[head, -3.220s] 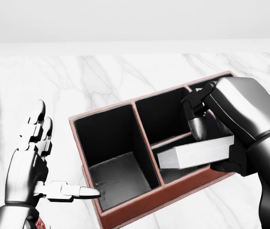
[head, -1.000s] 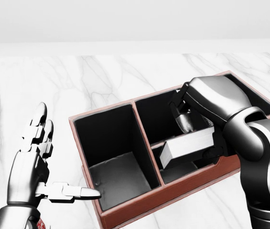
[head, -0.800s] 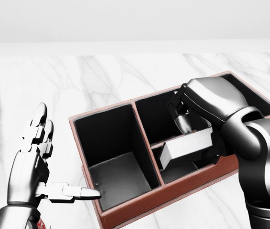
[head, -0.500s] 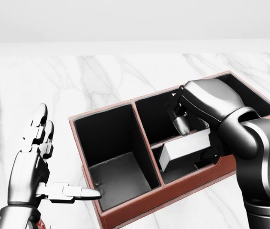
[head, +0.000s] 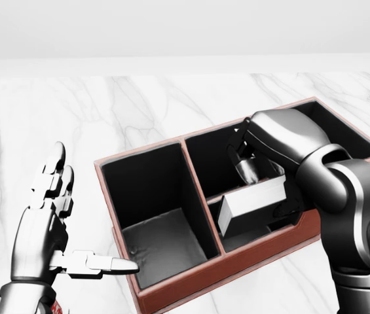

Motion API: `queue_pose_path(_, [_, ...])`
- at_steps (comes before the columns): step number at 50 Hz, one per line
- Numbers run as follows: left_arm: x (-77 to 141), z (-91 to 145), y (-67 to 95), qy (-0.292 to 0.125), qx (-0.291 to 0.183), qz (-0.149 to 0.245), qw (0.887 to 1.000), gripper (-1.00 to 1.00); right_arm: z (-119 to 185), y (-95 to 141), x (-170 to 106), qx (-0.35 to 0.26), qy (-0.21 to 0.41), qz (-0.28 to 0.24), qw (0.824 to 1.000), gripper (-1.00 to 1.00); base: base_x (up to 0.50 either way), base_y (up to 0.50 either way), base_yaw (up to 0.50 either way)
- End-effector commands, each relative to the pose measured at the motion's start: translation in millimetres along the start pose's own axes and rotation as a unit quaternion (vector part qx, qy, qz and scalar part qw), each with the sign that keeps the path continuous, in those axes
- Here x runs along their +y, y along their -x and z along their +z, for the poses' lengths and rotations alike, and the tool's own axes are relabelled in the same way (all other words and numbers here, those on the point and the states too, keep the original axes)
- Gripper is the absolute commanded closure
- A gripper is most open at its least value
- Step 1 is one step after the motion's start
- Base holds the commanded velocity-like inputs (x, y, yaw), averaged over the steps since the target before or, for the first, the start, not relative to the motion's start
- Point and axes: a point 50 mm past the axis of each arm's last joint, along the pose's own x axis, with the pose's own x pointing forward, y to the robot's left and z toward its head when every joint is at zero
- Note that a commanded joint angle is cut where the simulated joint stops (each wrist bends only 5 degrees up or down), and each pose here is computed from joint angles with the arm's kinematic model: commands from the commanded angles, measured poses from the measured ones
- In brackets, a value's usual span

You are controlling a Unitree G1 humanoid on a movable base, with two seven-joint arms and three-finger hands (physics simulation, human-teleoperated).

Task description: Pick up the book and place it in the back compartment of the caddy.

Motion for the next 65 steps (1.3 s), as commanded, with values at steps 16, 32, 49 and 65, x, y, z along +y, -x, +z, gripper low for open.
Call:
queue_pose_path(16, [-0.8, -0.1, 0.4, -0.001, 0.000, -0.001, 1.000, -1.00, -5.7, -7.6, -2.7, 0.008, -0.008, -0.013, 1.000, 1.00, 0.00, 0.00, 0.00])
queue_pose_path(32, [-0.4, -1.9, 0.3, -0.002, 0.004, 0.000, 1.000, -1.00, -6.5, -15.7, -8.0, 0.006, -0.017, -0.033, 0.999, 1.00, 0.00, 0.00, 0.00])
queue_pose_path(49, [-0.4, 0.0, 0.5, -0.003, 0.000, 0.001, 1.000, -1.00, -13.5, -23.4, 3.2, 0.020, -0.027, -0.027, 0.999, 1.00, 0.00, 0.00, 0.00])
queue_pose_path(65, [-0.4, -2.6, 0.3, -0.004, 0.006, 0.002, 1.000, -1.00, -23.8, -32.6, 12.9, 0.043, -0.034, -0.024, 0.998, 1.00, 0.00, 0.00, 0.00])
